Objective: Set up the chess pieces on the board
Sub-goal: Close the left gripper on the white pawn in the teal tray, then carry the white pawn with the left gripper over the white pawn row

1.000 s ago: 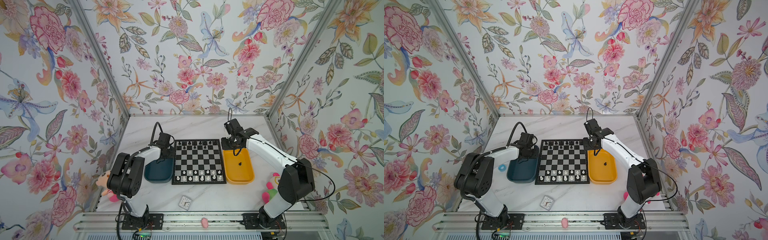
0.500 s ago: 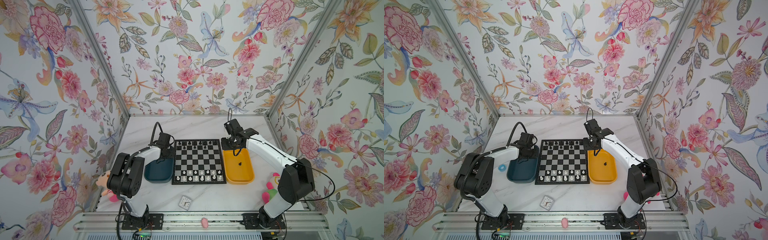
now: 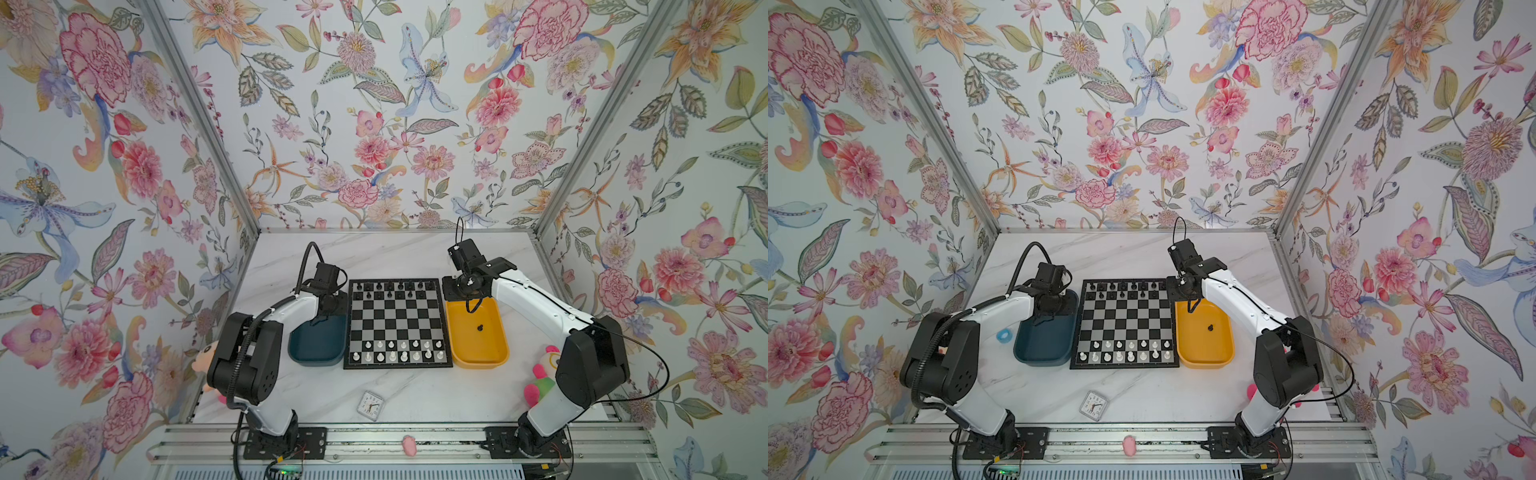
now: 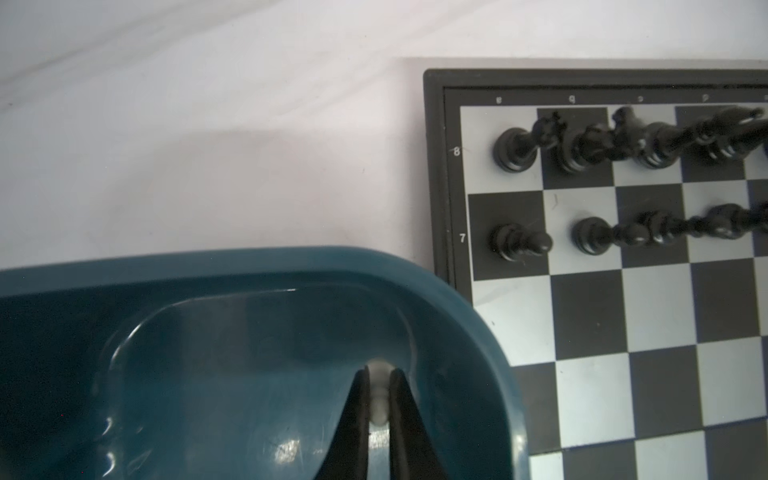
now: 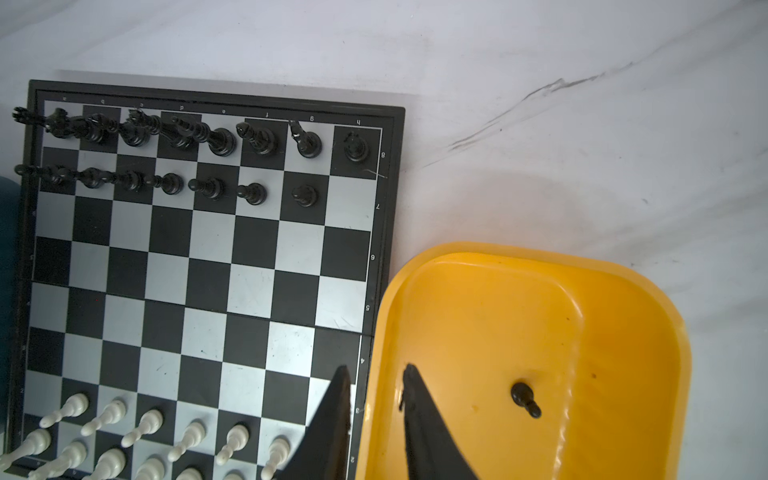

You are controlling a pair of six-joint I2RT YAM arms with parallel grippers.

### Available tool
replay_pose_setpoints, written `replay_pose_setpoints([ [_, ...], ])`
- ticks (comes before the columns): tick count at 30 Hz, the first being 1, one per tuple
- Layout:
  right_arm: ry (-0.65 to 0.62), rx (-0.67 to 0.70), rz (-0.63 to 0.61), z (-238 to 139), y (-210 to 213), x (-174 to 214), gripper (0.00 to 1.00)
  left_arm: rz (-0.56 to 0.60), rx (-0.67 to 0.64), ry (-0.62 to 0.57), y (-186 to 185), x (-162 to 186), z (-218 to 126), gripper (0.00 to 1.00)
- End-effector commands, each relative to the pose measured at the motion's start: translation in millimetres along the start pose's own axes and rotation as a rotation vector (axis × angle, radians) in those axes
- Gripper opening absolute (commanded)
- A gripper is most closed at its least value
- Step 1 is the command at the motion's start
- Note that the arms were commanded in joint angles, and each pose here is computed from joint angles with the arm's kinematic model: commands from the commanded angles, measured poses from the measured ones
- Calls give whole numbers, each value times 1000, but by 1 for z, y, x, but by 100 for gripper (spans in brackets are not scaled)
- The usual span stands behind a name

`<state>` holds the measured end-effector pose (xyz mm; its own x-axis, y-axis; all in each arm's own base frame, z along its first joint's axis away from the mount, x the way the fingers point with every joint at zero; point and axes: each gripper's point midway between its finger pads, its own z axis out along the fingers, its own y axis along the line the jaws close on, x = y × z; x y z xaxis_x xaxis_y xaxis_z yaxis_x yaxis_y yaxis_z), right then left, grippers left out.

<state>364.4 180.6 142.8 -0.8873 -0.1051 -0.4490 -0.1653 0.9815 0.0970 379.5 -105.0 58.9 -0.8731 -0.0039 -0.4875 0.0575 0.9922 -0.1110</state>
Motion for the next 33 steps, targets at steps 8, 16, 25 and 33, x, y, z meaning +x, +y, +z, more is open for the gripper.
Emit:
replay_pose_setpoints([
  [8, -17, -31, 16, -3, 0, 2, 25, 32, 14, -119, -13, -32, -71, 11],
  [16, -28, -60, 14, -2, 4, 5, 24, 91, 59, -136, -42, -23, -104, 13],
  [25, -36, -86, 7, -4, 8, 13, 24, 136, 81, -126, -67, 5, -120, 13],
  [33, -45, -97, -3, -6, 12, 22, 24, 166, 98, -90, -84, 36, -114, 12],
])
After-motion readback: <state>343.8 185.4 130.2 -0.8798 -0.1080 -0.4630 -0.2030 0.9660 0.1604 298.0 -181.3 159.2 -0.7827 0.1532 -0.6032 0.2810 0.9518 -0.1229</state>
